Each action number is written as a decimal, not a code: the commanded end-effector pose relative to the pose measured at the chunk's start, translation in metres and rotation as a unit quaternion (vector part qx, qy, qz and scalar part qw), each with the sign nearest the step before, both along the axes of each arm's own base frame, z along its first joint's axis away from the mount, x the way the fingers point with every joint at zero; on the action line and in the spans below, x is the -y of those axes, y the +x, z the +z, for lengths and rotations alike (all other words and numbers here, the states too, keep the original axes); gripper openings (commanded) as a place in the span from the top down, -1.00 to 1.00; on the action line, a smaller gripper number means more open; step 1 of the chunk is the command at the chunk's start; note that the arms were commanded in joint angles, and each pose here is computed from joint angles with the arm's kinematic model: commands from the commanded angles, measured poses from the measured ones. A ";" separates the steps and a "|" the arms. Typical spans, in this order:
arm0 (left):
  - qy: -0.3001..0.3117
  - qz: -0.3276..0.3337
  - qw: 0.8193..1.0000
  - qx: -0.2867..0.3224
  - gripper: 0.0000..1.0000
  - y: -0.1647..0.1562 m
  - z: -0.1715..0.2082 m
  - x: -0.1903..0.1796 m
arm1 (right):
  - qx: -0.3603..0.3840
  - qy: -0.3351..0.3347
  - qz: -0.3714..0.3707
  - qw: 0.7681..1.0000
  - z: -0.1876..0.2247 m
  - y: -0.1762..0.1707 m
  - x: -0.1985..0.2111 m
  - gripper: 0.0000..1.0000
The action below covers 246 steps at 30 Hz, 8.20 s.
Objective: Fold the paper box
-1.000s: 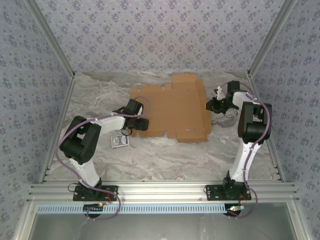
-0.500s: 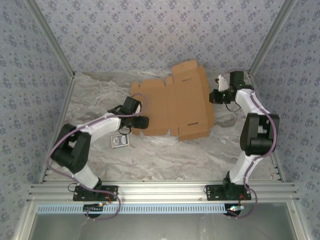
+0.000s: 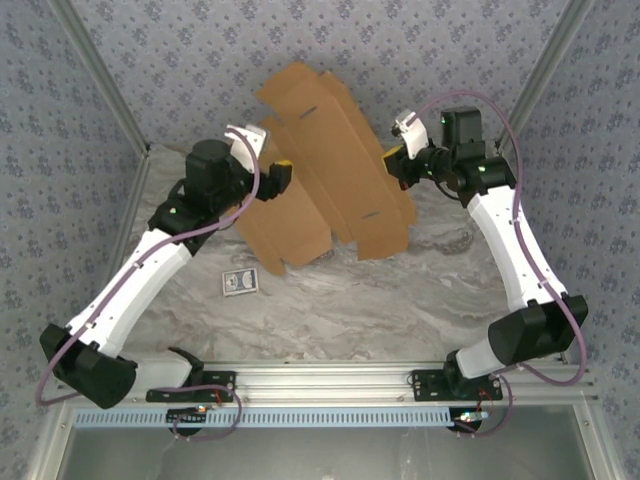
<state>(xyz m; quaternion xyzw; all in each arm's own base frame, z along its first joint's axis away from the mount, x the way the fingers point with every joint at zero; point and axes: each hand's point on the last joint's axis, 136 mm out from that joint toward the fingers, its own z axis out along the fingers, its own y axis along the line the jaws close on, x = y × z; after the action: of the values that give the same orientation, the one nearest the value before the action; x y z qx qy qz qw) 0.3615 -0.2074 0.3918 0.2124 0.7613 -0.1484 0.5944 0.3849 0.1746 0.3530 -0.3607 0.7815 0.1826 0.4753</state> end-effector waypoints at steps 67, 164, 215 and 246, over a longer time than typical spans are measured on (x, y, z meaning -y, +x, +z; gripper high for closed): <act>0.112 -0.312 0.943 -0.018 0.92 0.003 0.054 0.007 | 0.155 -0.104 0.080 0.979 0.049 -0.024 -0.011 0.70; -0.095 -0.164 0.907 -0.377 0.41 0.022 -0.320 0.199 | -0.264 -0.166 -0.141 0.940 -0.155 0.058 0.055 0.97; -0.248 -0.053 0.886 -0.388 0.71 0.021 -0.389 0.185 | -0.063 -0.281 -0.189 0.939 -0.187 -0.001 -0.064 1.00; -0.281 -0.051 0.886 -0.366 0.34 0.026 -0.350 0.159 | 0.074 -0.383 -0.208 0.897 -0.142 0.045 -0.034 1.00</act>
<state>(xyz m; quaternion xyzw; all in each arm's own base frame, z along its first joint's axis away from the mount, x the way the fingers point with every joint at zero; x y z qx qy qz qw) 0.3919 -0.3837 0.0533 0.0217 0.8188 -0.4758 0.3204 0.4142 0.2130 0.2036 -0.3455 0.8366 -0.2129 0.3680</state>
